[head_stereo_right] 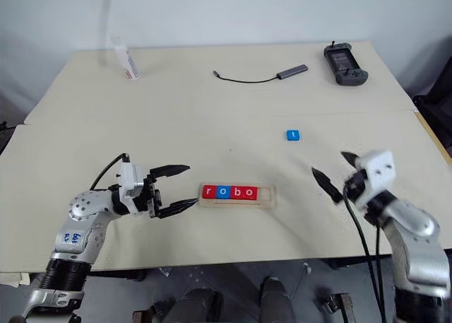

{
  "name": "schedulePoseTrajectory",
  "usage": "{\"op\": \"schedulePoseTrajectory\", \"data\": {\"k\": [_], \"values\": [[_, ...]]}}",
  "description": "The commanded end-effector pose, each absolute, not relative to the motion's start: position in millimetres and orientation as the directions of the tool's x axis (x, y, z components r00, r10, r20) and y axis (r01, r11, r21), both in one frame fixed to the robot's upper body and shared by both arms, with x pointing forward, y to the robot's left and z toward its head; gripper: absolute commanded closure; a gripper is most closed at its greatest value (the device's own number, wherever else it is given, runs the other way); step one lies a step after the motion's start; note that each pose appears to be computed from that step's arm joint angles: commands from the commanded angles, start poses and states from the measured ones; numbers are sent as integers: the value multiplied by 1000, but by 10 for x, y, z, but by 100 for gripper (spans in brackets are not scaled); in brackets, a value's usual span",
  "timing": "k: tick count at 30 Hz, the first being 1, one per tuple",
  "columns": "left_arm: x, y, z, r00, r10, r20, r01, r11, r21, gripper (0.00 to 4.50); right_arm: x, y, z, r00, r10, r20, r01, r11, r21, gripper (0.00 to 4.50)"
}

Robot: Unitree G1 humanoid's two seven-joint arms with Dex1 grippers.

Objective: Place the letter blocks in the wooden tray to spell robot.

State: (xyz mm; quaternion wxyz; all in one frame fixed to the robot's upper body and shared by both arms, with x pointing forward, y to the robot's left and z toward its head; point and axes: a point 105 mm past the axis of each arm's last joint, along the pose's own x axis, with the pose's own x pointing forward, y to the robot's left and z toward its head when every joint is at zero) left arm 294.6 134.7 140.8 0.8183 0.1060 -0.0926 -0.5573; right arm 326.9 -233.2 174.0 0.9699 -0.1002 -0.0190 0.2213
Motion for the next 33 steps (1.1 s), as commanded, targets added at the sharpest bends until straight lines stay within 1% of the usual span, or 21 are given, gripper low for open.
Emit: {"op": "schedulePoseTrajectory", "data": {"k": [1,3,5,8,12,16,19,23,26,27,30,31,33], "values": [[2933,1323,1505,358,-932,58,879,358,315,0,3500,-2319,1761,919,390,-60,-394,908,-144,1],[2936,1331,1527,375,-924,75,870,379,316,0,3810,-2270,1726,936,326,-135,-341,934,-107,1],[2930,1338,1532,387,-919,81,864,392,317,0,4016,-2249,1703,946,264,-190,-287,952,-105,1],[2902,1347,1518,399,-913,83,860,404,313,0,4280,-2193,1670,954,193,-231,-223,968,-112,1],[2886,1339,1518,410,-908,90,854,417,312,0,4446,-2105,1547,945,163,-284,-197,975,-99,1],[2869,1341,1520,420,-902,95,848,428,313,0,4509,-1982,1455,936,186,-300,-224,969,-99,1],[2862,1342,1518,424,-901,95,847,431,312,0,4532,-1961,1463,944,174,-281,-209,973,-100,52],[2863,1324,1514,419,-903,97,850,428,309,0,4506,-1923,1467,947,190,-258,-221,970,-96,184],[2877,1290,1510,404,-910,96,858,413,304,0,4438,-1890,1544,950,227,-215,-252,963,-93,291],[2881,1278,1509,399,-912,96,861,408,304,0,4408,-1887,1575,950,238,-201,-260,961,-95,304],[2893,1251,1511,387,-917,97,866,397,303,0,4287,-1950,1651,957,227,-178,-248,963,-108,304],[2896,1238,1518,383,-918,100,867,395,304,0,4206,-1974,1688,958,230,-171,-250,962,-110,304],[2905,1220,1530,374,-921,109,870,390,302,0,3962,-1998,1734,953,246,-176,-267,958,-105,304]]}}
